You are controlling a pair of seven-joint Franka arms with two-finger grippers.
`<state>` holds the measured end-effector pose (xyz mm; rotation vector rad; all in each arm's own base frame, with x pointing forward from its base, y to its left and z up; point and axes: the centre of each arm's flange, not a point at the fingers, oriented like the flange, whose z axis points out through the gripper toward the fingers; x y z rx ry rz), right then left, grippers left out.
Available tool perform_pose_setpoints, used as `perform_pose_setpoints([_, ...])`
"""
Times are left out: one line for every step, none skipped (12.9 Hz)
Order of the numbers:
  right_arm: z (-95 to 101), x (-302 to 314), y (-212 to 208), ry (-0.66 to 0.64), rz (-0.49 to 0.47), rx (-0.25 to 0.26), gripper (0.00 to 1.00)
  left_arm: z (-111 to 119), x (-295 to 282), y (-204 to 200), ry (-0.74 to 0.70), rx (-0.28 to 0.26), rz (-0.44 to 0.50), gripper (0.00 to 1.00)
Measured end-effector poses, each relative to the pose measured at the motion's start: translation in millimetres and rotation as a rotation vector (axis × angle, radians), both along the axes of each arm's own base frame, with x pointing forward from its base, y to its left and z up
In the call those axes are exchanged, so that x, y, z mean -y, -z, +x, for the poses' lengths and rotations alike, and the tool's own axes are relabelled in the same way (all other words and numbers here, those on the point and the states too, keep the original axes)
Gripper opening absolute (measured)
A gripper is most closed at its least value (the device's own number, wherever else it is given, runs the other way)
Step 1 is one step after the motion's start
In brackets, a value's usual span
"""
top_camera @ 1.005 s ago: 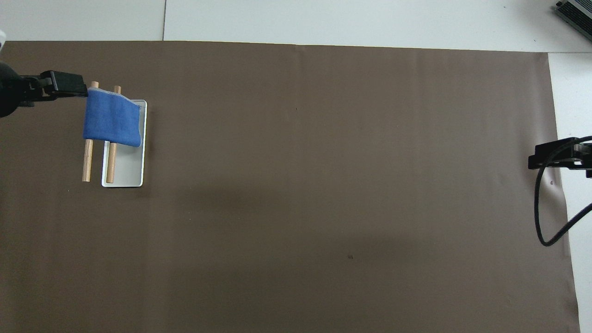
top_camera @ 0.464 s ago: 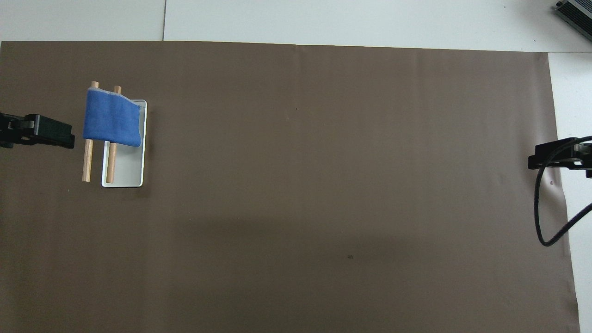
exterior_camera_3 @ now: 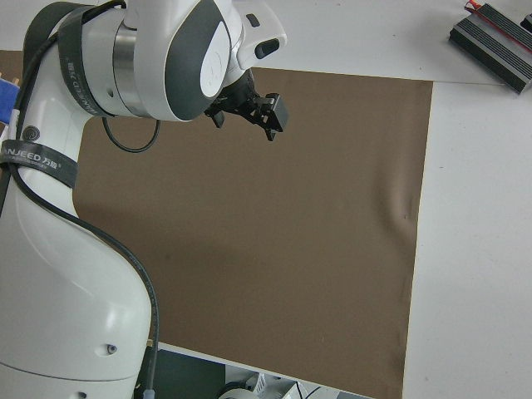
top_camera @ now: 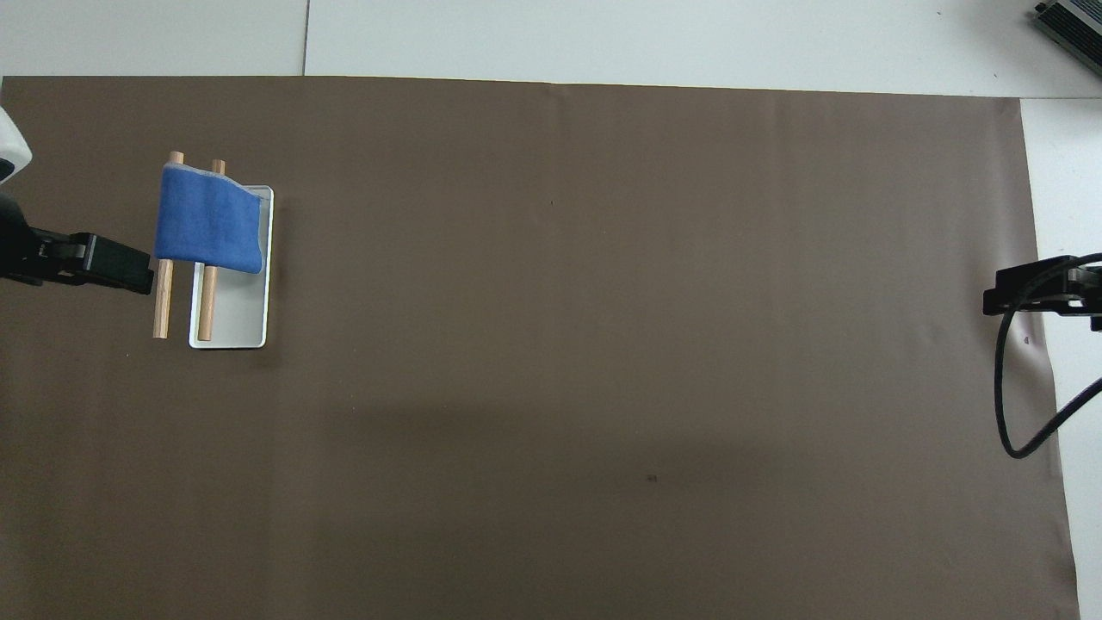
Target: Right arm passes towel to left arm to hang
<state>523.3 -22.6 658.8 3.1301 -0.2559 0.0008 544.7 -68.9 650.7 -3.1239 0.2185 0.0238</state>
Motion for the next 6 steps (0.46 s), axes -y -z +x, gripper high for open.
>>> perform_pose_setpoints([0.0, 0.0, 0.0, 0.0, 0.0, 0.0, 1.0, -0.3, -0.1, 0.2, 0.001, 0.0, 0.0, 1.0])
perform_pose_setpoints([0.0, 0.0, 0.0, 0.0, 0.0, 0.0, 1.0, -0.6, -0.5, -0.2, 0.001, 0.0, 0.0, 1.0])
perform_pose_setpoints([0.0, 0.0, 0.0, 0.0, 0.0, 0.0, 1.0, -0.7, -1.0, -0.5, 0.001, 0.001, 0.0, 1.0])
perform_pose_setpoints([0.0, 0.0, 0.0, 0.0, 0.0, 0.0, 1.0, -0.7, -1.3, -0.7, 0.001, 0.001, 0.0, 1.0])
perform_pose_setpoints([0.0, 0.0, 0.0, 0.0, 0.0, 0.0, 1.0, -0.7, -1.8, -0.7, 0.0, 0.001, 0.0, 1.0])
perform_pose_setpoints([0.0, 0.0, 0.0, 0.0, 0.0, 0.0, 1.0, -0.7, -2.2, -0.7, 0.001, 0.001, 0.0, 1.0])
